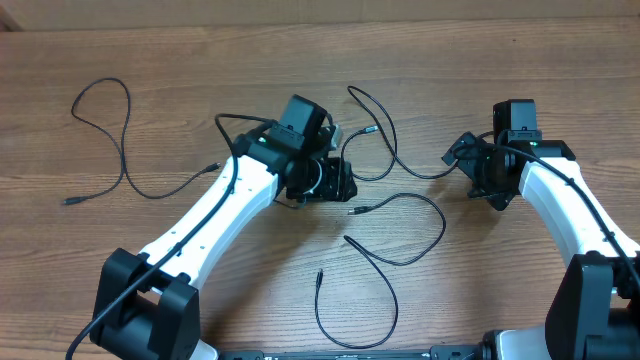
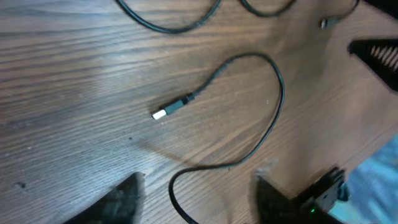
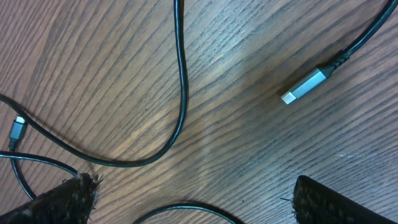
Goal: Untangle cables
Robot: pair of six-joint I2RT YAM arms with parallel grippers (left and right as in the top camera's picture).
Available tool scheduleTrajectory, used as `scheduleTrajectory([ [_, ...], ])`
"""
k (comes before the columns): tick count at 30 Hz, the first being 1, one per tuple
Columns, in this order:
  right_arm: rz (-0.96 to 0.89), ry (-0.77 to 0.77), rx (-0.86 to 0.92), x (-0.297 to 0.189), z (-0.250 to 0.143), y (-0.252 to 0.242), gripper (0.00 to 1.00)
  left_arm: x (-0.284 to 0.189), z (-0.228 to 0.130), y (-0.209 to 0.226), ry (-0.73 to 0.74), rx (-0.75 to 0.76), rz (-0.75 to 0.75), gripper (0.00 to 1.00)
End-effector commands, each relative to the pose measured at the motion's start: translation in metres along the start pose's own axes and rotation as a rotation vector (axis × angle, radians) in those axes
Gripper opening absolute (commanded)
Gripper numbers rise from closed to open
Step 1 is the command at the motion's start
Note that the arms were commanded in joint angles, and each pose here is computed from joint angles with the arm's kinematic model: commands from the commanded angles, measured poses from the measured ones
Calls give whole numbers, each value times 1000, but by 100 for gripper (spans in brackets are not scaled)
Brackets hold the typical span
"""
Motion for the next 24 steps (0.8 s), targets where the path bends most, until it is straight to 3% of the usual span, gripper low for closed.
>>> scheduleTrajectory([
  [1, -14, -7, 5, 3, 1, -3, 100, 8, -7, -6, 29, 17, 2, 34],
  [4, -14, -7, 5, 3, 1, -2, 100, 11, -12, -14, 43, 41, -4, 6],
  [5, -14, -7, 5, 3, 1, -2, 100, 13, -14, -17, 48, 50, -6, 4],
  [9, -14, -7, 5, 3, 1, -2, 100, 18, -21, -28, 65, 86, 3, 4],
  [18, -14, -7, 5, 3, 1, -3, 100, 26, -38, -29, 87, 155, 176, 7],
  [20, -14, -7, 5, 3, 1, -2, 100, 27, -41, -29, 97, 156, 186, 20],
  [24, -14, -7, 5, 3, 1, -3, 100, 25, -44, -20, 97, 34, 253, 32],
])
Point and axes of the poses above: each gripper's point midway between its finger pads, its own x axis out along the fingers, its own y axis along the line the jaws close on, z = x × y, the point moved 5 cm from there along -x, back along the fingers, and after that the axes turned 8 degrees about x, right-handed, at the moved point
